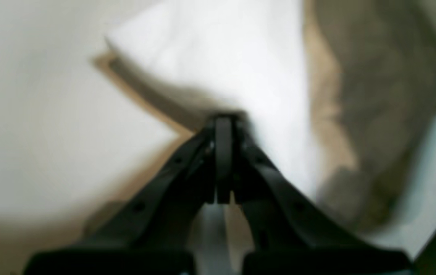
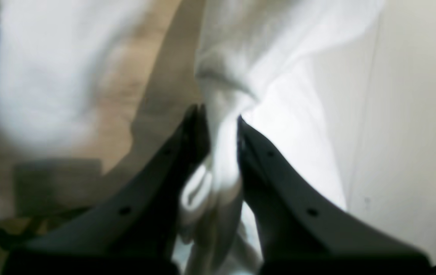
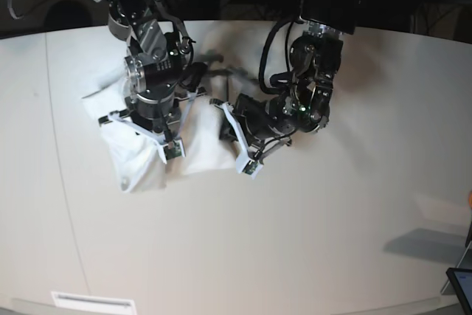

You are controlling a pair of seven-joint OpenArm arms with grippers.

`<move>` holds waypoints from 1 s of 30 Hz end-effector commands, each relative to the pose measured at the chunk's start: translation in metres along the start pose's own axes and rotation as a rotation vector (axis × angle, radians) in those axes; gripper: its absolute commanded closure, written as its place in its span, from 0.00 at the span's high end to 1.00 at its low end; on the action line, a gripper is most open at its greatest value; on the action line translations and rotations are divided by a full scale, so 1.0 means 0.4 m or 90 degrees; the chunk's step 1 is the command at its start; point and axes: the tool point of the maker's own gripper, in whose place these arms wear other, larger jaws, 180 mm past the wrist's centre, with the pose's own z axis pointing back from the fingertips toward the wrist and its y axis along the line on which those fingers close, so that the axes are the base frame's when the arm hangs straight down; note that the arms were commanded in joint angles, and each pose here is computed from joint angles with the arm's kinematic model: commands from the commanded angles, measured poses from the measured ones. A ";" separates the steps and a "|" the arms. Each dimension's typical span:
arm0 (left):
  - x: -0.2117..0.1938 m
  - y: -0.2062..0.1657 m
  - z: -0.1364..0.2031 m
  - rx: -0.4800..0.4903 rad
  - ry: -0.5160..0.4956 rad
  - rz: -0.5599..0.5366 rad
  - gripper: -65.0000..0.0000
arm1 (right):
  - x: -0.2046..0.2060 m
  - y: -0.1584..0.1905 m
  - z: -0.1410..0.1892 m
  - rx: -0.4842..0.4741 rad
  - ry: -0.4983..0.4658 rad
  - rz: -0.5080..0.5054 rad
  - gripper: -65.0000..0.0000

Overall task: Fold the T-shirt properly
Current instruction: 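Lower the folded end onto the stack and open the right gripper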

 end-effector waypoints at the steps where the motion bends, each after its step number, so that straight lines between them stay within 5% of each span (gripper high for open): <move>1: 0.059 0.001 0.023 0.003 -0.039 -0.015 0.00 | 0.029 -0.012 0.003 -0.011 -0.027 -0.003 0.00; 5: 0.083 0.020 0.082 0.031 -0.054 -0.044 0.00 | 0.031 0.014 -0.003 0.002 -0.020 -0.010 0.01; 12: -0.009 0.200 0.201 0.146 -0.020 0.069 0.00 | 0.059 0.032 0.003 0.012 -0.048 -0.020 0.01; 21: -0.115 0.337 0.301 0.238 0.027 0.094 0.00 | 0.087 0.077 0.011 0.039 -0.062 -0.043 0.02; 27: -0.132 0.361 0.320 0.255 0.027 0.113 0.00 | 0.087 0.083 0.013 0.045 -0.063 -0.045 0.26; 30: -0.131 0.363 0.319 0.255 0.027 0.113 0.00 | 0.096 0.146 0.032 0.109 -0.071 -0.044 0.37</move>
